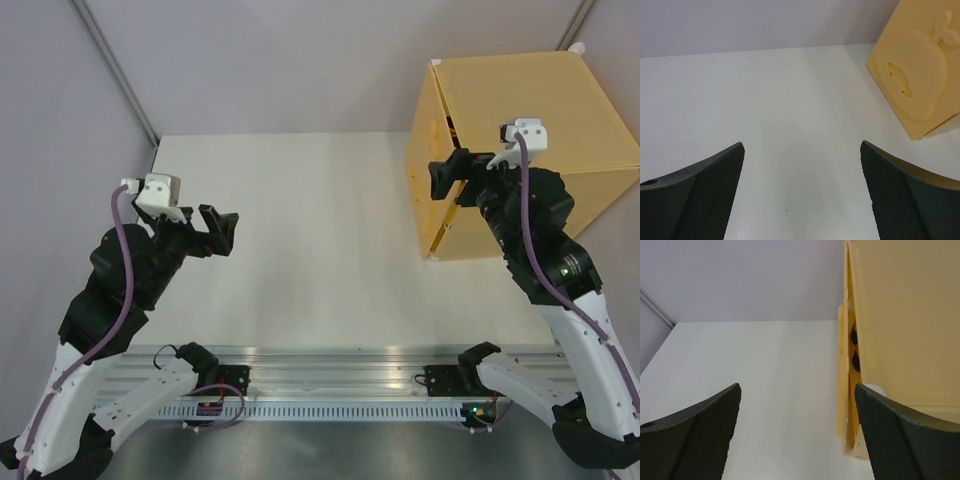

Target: Place and organize the shoes in the shoe cabinet

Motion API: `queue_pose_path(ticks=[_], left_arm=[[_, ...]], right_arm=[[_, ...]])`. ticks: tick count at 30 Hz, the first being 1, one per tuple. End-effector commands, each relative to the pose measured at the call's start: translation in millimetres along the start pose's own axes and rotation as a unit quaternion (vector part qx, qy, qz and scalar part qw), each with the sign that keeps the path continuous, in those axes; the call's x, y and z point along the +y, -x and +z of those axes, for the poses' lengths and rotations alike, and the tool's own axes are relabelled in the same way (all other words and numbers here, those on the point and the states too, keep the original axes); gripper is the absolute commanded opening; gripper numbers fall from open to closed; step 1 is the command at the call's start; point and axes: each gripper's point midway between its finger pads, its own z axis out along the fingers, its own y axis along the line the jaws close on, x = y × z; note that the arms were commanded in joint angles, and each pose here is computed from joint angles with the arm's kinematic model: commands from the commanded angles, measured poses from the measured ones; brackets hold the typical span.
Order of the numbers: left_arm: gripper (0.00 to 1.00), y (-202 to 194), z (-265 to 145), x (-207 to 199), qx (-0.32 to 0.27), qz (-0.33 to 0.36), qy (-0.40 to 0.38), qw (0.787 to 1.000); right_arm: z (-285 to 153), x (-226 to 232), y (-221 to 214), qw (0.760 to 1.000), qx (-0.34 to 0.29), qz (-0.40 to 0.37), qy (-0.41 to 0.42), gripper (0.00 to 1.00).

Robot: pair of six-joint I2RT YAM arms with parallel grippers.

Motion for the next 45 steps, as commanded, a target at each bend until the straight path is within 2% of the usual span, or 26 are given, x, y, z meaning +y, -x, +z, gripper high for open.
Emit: queue_pose_path(ticks=[1, 6, 12, 22, 29, 45], left_arm=[[1.00, 40.0, -23.7, 23.1, -0.064, 0.018, 0.050, 0.997], [1.00, 71.9, -60.7, 54.2, -0.126, 0.013, 0.118, 0.985], [1.00, 89.1, -103.4, 87.0, -0.188, -0.009, 0.185, 0.965], [1.00, 98.4, -154.6, 108.5, -0.263, -0.042, 0.203, 0.942], [1.00, 93.0, -164.9, 114.0, -0.272, -0.038, 0.207, 0.939], [1.00, 82.7, -171.3, 115.4, -0.275, -0.059, 0.198, 0.939]], right_arm=[[-32.0, -21.2, 51.1, 0.996, -0.079, -0.016, -0.047, 0.98], [-69.0, -48.0, 68.6, 0.987, -0.118, -0.034, -0.099, 0.98], [-130.9, -85.7, 80.4, 0.969, -0.182, -0.031, -0.165, 0.98], [-194.6, -118.4, 60.6, 0.953, -0.230, -0.003, -0.199, 0.98], [-208.7, -129.2, 46.3, 0.948, -0.237, 0.004, -0.212, 0.98], [-203.2, -127.3, 43.1, 0.950, -0.231, 0.002, -0.208, 0.98]])
